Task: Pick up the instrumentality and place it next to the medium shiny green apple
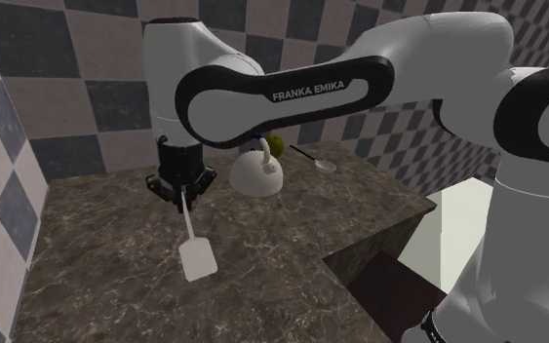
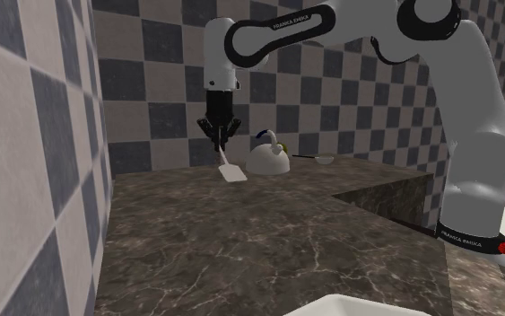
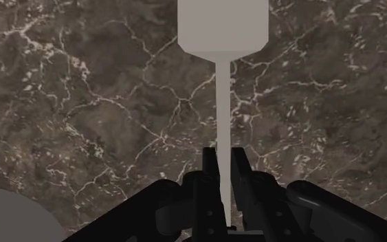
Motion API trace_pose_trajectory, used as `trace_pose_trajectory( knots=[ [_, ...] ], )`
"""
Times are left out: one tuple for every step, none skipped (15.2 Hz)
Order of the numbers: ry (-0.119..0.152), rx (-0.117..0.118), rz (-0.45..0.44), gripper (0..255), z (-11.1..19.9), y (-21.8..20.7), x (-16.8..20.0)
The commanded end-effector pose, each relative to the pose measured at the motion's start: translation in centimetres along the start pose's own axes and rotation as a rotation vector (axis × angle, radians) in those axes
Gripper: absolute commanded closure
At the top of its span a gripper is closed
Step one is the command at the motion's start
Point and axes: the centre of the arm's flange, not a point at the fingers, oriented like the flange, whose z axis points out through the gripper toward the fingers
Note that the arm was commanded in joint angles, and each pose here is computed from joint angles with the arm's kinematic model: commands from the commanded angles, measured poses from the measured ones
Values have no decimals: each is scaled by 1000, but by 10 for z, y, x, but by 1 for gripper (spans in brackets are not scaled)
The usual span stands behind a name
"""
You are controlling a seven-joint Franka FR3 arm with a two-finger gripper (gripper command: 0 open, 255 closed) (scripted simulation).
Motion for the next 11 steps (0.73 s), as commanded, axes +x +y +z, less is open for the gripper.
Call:
trace_pose_trajectory(
  knots=[
    [0, 0, 0, 255, -10, 0, 1],
    [0, 0, 0, 255, -15, 0, 1],
    [0, 0, 0, 255, -21, 0, 2],
    [0, 0, 0, 255, -26, 0, 2],
    [0, 0, 0, 255, -31, 0, 2],
    [0, 0, 0, 255, -37, 0, 3],
    [0, 0, 0, 255, -41, 0, 3],
    [0, 0, 0, 255, -41, 13, 7],
    [0, 0, 0, 255, -40, 25, 11],
    [0, 0, 0, 255, -40, 38, 15],
    [0, 0, 0, 255, -40, 50, 19]
  ],
)
